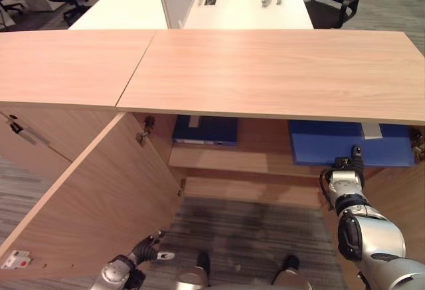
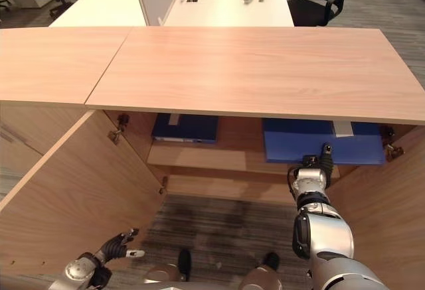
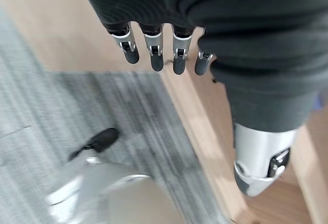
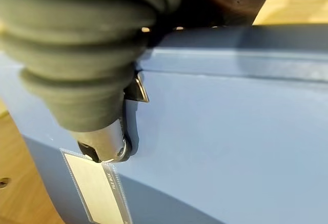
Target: Put the empty folder in the office cabinet
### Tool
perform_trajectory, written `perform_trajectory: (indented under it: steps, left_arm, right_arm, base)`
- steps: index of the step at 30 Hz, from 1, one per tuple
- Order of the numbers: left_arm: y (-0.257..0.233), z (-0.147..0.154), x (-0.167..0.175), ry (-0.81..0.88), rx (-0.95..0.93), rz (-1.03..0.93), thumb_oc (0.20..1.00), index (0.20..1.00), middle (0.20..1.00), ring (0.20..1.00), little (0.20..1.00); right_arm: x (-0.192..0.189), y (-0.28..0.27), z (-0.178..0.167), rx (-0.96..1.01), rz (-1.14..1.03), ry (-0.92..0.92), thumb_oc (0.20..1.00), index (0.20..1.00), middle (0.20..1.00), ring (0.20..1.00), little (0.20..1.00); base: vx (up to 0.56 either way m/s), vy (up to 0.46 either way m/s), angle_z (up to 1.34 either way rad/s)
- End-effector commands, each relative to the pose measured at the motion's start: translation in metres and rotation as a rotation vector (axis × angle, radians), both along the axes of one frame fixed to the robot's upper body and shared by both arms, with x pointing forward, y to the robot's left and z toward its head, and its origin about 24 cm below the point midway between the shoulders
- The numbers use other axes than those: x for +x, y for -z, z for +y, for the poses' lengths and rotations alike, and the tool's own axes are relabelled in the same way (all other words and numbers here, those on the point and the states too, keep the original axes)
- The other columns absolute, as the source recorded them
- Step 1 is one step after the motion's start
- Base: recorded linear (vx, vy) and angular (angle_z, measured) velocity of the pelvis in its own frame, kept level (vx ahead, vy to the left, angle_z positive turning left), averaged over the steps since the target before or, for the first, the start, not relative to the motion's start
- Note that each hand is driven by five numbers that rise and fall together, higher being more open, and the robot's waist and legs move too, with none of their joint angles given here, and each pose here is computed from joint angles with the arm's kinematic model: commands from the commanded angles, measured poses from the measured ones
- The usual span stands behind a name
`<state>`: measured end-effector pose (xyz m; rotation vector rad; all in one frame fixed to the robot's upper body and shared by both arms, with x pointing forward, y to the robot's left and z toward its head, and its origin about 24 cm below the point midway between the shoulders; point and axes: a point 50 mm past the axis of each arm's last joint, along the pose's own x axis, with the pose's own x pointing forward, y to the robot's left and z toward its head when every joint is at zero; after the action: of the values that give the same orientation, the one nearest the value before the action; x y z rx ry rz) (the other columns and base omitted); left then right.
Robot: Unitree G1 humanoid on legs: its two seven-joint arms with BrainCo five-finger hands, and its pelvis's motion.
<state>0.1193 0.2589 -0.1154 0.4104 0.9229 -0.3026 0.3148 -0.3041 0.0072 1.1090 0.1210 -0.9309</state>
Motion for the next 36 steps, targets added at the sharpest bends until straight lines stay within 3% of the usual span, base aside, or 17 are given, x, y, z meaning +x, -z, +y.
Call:
perform_trajectory:
  steps: [1, 7, 18, 26, 36]
  left_arm:
    - [-0.004, -0.011, 0.013, 0.108, -0.012, -0.041, 1.000, 1.000, 1.000, 1.000, 1.000]
    - [0.006, -0.004, -0.006, 0.002, -0.016, 0.019, 1.000, 1.000, 1.000, 1.000, 1.000]
    - [0.007, -0.015, -0.009, 0.195, 0.004, 0.071, 1.000, 1.000, 1.000, 1.000, 1.000]
    - [0.017, -0.023, -0.048, 0.308, 0.025, 0.165, 1.000, 1.000, 1.000, 1.000, 1.000]
    - [-0.001, -0.005, -0.036, 0.336, 0.088, 0.081, 1.000, 1.000, 1.000, 1.000, 1.000]
  right_arm:
    - [0.005, -0.034, -0.030, -0.106, -0.118, 0.040, 0.200, 0.200, 0.200, 0.200, 0.200]
    - [-0.016, -0.009, -0.037, -0.122, -0.043, 0.028, 0.200, 0.200, 0.200, 0.200, 0.200]
    - [-0.027, -0.009, -0.052, -0.165, -0.029, 0.026, 0.200, 0.200, 0.200, 0.200, 0.200]
    - [-0.042, 0.011, -0.048, -0.132, 0.008, 0.040, 0.200, 0.200, 0.200, 0.200, 0.200]
    - [-0.026, 0.011, -0.024, -0.054, -0.074, 0.023, 0.200, 0.200, 0.200, 0.200, 0.200]
  base:
    - [0.24, -0.200, 0.47]
    - [0.15, -0.215, 0.43]
    - [0.11, -0.155, 0.13]
    - [0.28, 0.110, -0.13]
    - [0.07, 0.172, -0.07]
